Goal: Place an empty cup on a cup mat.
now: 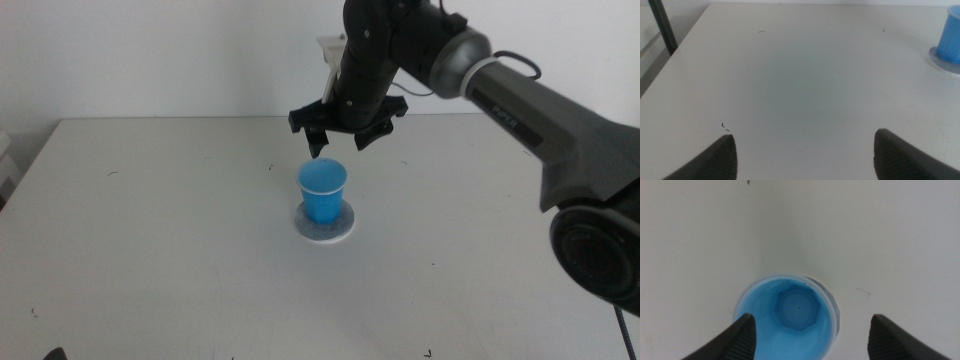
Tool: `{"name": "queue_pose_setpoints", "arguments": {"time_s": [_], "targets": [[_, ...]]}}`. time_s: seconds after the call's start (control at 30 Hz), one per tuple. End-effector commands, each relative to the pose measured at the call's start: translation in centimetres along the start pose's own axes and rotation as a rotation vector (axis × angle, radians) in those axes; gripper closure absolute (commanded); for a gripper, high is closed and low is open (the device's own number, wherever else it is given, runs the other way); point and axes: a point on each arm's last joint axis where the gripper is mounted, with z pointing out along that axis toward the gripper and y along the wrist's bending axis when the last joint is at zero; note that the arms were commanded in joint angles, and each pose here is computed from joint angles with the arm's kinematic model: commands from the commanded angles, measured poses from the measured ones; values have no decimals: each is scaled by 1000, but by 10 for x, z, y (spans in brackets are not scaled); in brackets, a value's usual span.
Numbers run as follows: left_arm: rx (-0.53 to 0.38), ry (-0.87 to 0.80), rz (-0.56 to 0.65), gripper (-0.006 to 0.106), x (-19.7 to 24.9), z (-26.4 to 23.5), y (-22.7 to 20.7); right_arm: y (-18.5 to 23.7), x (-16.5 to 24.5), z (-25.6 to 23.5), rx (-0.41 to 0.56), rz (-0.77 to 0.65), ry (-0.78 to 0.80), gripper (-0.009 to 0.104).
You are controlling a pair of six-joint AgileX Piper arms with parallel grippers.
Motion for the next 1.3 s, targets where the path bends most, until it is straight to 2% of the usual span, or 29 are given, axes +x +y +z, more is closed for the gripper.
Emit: {"name": "queue_pose_setpoints", "arguments": {"time_s": [0.0, 0.2, 0.47, 0.63, 0.83, 1.07, 1.27], "targets": [[10, -76, -11, -5, -8, -1, -1, -13, -9, -87, -21, -3, -132, 36], [10, -76, -11, -5, -8, -1, -1, -38, -7, -179, -33, 37, -308, 36], [10, -76, -11, -5, -8, -1, -1, -62, 21, -279, -9, 26, -499, 36], [10, -76, -11, -5, -8, -1, -1, -96, 62, -330, 82, 99, -554, 36], [10, -76, -11, -5, -8, -1, -1, -124, 121, -352, 161, 183, -529, 36], [10, -76, -11, -5, -8, -1, -1, -122, 197, -356, 157, 201, -525, 36], [10, -76, -11, -5, -8, -1, -1, -122, 271, -348, 168, 191, -620, 36]]}}
